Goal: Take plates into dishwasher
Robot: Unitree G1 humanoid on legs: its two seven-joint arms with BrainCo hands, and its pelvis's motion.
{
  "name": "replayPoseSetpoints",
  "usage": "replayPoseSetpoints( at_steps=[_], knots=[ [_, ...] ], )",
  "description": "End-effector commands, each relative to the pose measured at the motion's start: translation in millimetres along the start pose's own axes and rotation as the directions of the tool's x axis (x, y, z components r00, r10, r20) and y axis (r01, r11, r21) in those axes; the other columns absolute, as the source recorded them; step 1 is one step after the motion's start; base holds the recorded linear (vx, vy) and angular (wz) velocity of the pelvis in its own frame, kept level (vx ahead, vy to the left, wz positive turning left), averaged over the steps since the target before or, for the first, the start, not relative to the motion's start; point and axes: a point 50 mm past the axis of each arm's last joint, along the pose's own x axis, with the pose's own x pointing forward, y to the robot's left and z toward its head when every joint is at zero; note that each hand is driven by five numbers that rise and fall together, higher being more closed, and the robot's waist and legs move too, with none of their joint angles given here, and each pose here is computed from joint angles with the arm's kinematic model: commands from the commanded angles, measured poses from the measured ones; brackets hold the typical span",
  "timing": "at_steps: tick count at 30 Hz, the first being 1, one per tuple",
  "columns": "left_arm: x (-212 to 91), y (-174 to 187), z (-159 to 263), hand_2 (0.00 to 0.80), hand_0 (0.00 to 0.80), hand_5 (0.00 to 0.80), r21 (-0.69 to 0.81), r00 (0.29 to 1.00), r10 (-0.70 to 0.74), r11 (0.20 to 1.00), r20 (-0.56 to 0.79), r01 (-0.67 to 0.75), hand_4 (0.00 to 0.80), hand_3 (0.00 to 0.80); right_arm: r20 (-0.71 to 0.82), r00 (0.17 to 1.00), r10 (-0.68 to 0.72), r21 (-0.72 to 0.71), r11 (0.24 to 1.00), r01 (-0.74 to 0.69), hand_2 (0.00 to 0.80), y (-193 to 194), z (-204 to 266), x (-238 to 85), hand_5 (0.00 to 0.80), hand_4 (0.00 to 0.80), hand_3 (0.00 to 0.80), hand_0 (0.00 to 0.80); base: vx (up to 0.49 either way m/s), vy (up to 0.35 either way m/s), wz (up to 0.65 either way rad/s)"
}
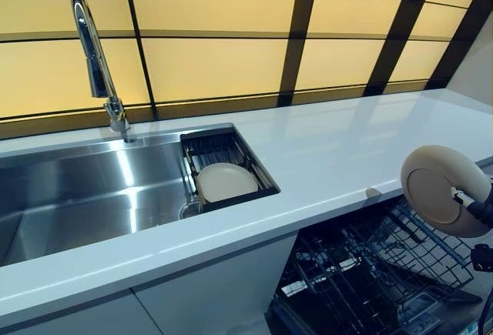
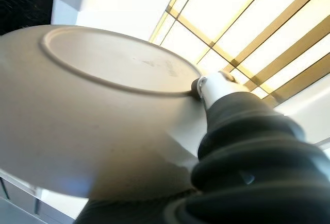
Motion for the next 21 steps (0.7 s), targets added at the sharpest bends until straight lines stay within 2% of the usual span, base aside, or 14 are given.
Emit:
replayPoseSetpoints(
  at_steps=[1,7,21],
  knots=[
    [7.2,13.0,25.4,0.000,0.000,0.000,0.010,0.995,0.046,0.999,0.087,-0.047,0.000,0.000,0.099,0.995,-0.017,0.063,0.998,0.011,0.800,-5.3,18.7,9.8,0.800,0.800,0.800,0.800,-0.015,-0.027,-0.09],
    [7.2,13.0,26.2,0.000,0.000,0.000,0.012,0.995,0.049,0.999,0.091,-0.050,0.000,0.000,0.046,0.998,0.041,0.118,0.992,-0.046,0.800,10.3,1.2,6.3,0.800,0.800,0.800,0.800,-0.001,-0.020,-0.02],
    [8.1,14.2,29.7,0.000,0.000,0.000,0.029,0.994,0.052,0.998,0.093,-0.055,0.000,0.000,-0.030,0.987,0.156,0.151,0.977,-0.150,0.800,40.6,-19.0,3.2,0.800,0.800,0.800,0.800,-0.008,-0.034,-0.02]
  ],
)
